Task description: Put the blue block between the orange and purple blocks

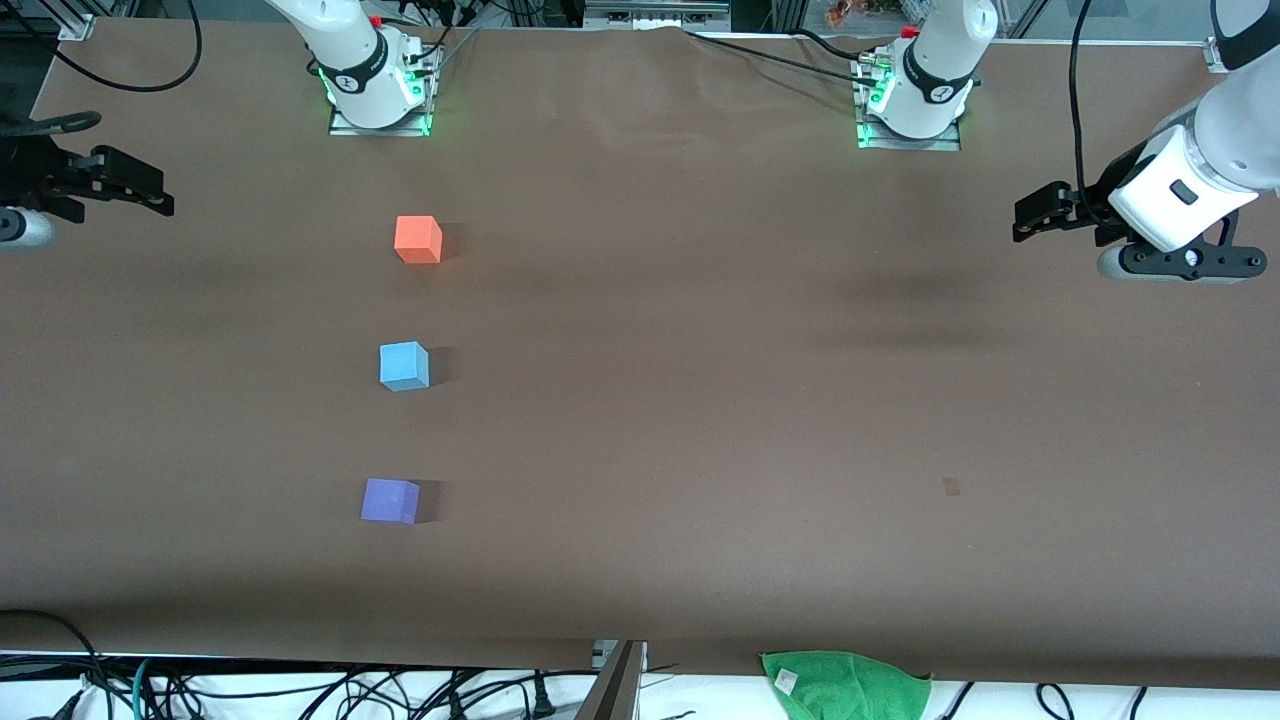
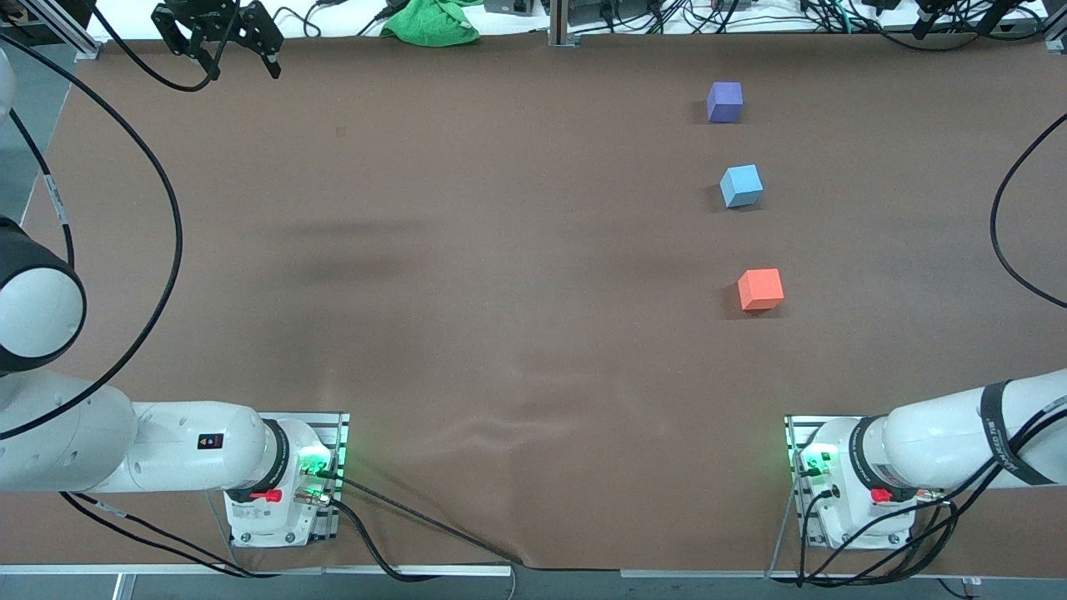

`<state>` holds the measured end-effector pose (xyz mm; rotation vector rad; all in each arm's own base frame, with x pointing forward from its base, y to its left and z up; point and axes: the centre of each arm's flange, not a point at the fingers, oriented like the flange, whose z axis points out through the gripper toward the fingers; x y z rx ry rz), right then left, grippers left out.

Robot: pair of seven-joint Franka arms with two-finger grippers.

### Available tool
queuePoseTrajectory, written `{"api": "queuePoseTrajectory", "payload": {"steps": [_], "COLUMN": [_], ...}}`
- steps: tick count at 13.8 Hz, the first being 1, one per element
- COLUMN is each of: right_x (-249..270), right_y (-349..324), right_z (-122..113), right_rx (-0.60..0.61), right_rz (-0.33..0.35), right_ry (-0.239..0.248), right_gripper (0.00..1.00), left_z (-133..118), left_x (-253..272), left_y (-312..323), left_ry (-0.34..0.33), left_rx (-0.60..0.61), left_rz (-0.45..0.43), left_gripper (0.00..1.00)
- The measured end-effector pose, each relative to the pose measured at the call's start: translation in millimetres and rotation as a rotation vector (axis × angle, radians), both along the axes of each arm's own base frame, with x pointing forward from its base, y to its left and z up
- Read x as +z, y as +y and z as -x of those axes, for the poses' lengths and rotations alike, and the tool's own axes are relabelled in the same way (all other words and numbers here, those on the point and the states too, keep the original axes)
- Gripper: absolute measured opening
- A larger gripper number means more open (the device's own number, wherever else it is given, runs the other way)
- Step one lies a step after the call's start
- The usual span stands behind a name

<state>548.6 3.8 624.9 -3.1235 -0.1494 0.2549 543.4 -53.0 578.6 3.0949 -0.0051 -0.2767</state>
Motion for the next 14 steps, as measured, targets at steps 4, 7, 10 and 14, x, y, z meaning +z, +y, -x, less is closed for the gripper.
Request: {"api": "queuePoseTrajectory", "payload": {"steps": [4, 7, 10, 14], "right_x": [-9.4, -9.9, -10.6, -12.1], "right_y": [24.1, 24.3, 23.6, 22.5], "right_z": [3.4, 3.3, 2.2, 0.4], "right_rx": [0.038, 0.038, 0.037, 0.035], "right_rz": [0.008, 0.009, 0.009, 0.011], "right_ry": [0.018, 0.018, 0.015, 0.012], "right_gripper": [1.00, 1.00, 1.00, 1.00], "left_z": [0.0, 0.0, 0.0, 0.0], "left_x": [0.0, 0.0, 0.0, 0.0], "left_y": [-0.1, -0.1, -0.1, -0.1], "left_ry": [0.000, 0.000, 0.000, 0.000], "left_rx": [0.000, 0.000, 0.000, 0.000], "left_rz": [0.000, 0.000, 0.000, 0.000], "left_gripper": [1.00, 1.00, 1.00, 1.00]}}
